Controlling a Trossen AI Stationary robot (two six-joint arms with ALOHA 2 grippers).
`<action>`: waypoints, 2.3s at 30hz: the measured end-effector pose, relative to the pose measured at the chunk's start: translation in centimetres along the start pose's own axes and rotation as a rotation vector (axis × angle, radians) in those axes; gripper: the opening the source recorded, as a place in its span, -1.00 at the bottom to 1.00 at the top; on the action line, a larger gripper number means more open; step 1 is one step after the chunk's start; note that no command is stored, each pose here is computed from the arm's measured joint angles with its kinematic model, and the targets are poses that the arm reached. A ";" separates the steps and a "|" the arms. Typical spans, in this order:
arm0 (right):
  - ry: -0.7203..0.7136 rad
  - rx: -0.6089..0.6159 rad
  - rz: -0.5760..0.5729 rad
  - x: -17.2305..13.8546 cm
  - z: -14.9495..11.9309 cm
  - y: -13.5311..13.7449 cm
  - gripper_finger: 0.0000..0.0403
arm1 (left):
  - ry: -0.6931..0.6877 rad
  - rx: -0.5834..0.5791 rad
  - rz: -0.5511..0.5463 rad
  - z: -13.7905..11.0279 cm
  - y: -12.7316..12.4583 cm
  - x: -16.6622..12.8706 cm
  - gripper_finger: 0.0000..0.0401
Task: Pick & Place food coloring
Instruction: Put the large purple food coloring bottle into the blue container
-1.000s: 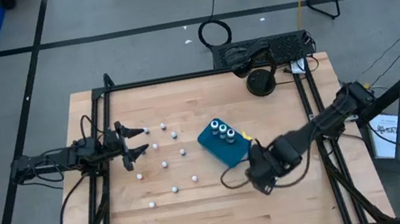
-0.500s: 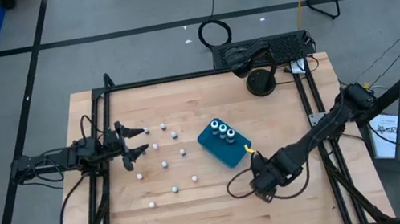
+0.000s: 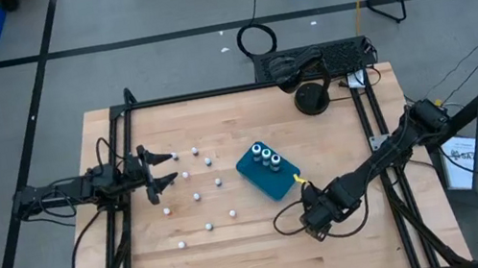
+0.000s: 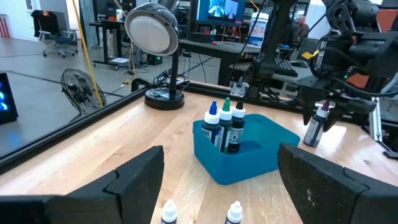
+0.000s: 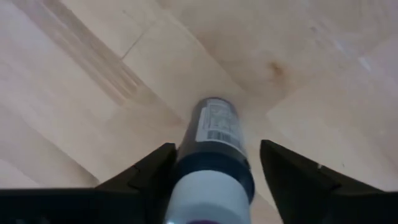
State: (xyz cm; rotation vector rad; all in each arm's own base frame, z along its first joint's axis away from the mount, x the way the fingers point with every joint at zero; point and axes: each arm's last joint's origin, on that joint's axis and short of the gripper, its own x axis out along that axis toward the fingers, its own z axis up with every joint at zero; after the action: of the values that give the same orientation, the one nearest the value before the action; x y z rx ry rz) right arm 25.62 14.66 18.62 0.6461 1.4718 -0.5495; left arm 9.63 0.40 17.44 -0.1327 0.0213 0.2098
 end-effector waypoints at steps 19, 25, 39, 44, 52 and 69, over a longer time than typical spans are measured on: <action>-0.306 -0.237 0.112 -8.5 3.2 -0.3 -0.39 | 0.000 0.000 0.000 0.0 0.0 0.0 0.54; -0.432 -0.244 0.150 -14.2 7.3 -2.2 -0.39 | 0.000 0.000 0.000 0.0 0.0 0.0 0.54; -0.172 -0.316 0.017 -11.1 15.3 -5.1 -0.39 | 0.000 0.000 0.000 0.0 0.0 0.0 0.54; -0.077 -0.393 -0.004 -8.1 16.2 -3.7 -0.39 | 0.000 0.000 0.000 0.0 0.0 0.0 0.54; 0.013 -0.472 -0.068 -4.7 17.4 -3.2 -0.39 | 0.000 0.000 0.000 0.0 0.0 0.0 0.54; 0.021 -0.480 -0.135 -1.0 17.3 -4.4 -0.39 | 0.000 0.000 0.000 0.0 0.0 0.0 0.54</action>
State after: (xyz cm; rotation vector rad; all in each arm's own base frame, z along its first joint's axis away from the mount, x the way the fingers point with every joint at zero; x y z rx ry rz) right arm 35.03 -0.58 19.20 0.1768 1.6002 -0.2734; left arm 9.64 0.41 17.43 -0.1328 0.0217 0.2100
